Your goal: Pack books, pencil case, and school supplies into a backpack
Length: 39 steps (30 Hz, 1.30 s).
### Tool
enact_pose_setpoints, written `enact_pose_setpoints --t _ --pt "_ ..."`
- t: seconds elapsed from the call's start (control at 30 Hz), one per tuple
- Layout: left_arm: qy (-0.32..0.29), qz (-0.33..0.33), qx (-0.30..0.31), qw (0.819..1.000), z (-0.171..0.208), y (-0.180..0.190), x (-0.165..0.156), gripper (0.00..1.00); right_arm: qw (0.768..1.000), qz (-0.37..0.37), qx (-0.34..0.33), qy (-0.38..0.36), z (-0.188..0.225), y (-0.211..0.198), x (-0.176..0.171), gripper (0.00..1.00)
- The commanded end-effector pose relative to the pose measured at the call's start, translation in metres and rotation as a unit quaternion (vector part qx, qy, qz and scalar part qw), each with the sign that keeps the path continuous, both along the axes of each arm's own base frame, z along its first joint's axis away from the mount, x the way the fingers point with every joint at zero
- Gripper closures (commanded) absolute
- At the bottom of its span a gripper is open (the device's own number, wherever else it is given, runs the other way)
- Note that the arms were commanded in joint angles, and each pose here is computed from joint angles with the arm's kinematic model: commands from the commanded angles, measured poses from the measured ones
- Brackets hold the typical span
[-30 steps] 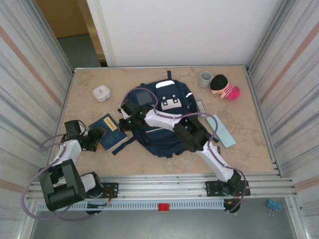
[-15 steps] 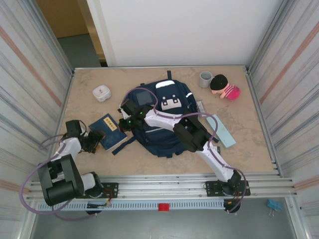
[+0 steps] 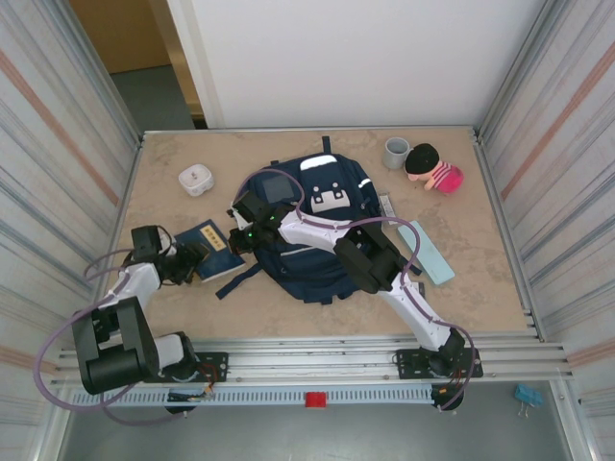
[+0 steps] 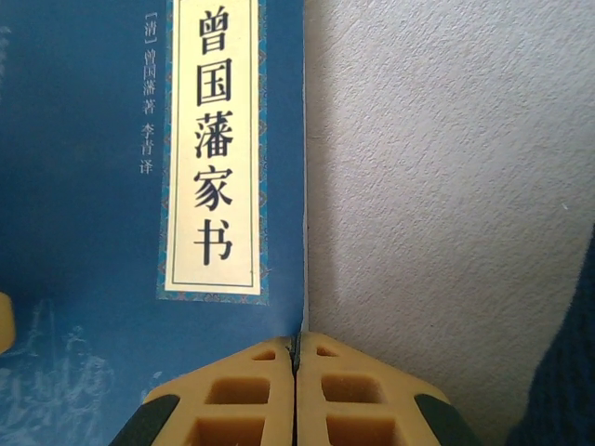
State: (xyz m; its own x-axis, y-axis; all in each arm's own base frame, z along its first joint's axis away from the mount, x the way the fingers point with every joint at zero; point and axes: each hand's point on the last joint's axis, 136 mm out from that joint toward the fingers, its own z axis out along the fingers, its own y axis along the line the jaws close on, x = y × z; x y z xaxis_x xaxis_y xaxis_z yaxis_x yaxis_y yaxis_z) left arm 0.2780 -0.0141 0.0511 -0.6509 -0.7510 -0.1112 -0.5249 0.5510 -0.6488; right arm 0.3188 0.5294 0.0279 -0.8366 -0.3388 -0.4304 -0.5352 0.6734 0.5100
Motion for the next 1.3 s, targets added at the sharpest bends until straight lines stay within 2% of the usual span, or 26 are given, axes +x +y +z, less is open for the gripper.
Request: enact_pose_setpoints --t 0.0,0.07,0.17,0.23,0.3,0.4,0.5,0.6,0.73,0.83,1.07,1.27 --pt "-0.049 -0.015 -0.005 0.999 0.030 -0.005 0.017 0.65 0.994 0.007 -0.084 0.067 -0.056 -0.025 -0.037 0.92" --pt "-0.040 -0.015 0.007 0.999 0.026 -0.002 0.014 0.76 0.995 0.002 -0.076 0.064 -0.049 -0.025 -0.034 0.92" --pt "-0.034 -0.018 0.016 0.999 0.025 0.000 0.012 0.87 0.996 -0.007 -0.062 0.057 -0.039 -0.030 -0.029 0.89" --pt "-0.037 -0.023 0.031 0.999 0.030 0.001 0.011 0.90 0.998 -0.014 -0.045 0.049 -0.025 -0.031 -0.022 0.87" --pt "-0.049 -0.033 0.050 0.997 0.042 0.000 0.011 0.93 0.999 -0.021 -0.028 0.035 -0.007 -0.032 -0.016 0.80" --pt "-0.092 -0.054 0.079 0.991 0.069 -0.004 0.013 0.98 1.000 -0.024 0.005 -0.002 0.036 -0.034 -0.009 0.70" --pt "-0.169 -0.085 0.092 0.978 0.108 -0.015 0.016 0.99 0.998 -0.032 0.043 -0.038 0.087 -0.044 -0.003 0.59" --pt "-0.269 -0.126 0.089 0.951 0.152 -0.033 0.015 1.00 0.993 -0.045 0.083 -0.073 0.133 -0.065 -0.003 0.50" --pt "-0.394 -0.181 0.092 0.896 0.210 -0.059 0.005 1.00 0.982 -0.056 0.119 -0.136 0.187 -0.103 -0.010 0.40" --pt "-0.460 -0.221 0.082 0.856 0.243 -0.078 -0.007 1.00 0.974 -0.060 0.140 -0.167 0.215 -0.131 -0.017 0.37" --pt "-0.542 -0.313 0.040 0.779 0.290 -0.121 -0.034 1.00 0.950 -0.077 0.196 -0.230 0.268 -0.185 -0.037 0.30" --pt "-0.589 -0.368 -0.002 0.719 0.320 -0.153 -0.048 1.00 0.930 -0.078 0.271 -0.235 0.293 -0.217 -0.052 0.24"
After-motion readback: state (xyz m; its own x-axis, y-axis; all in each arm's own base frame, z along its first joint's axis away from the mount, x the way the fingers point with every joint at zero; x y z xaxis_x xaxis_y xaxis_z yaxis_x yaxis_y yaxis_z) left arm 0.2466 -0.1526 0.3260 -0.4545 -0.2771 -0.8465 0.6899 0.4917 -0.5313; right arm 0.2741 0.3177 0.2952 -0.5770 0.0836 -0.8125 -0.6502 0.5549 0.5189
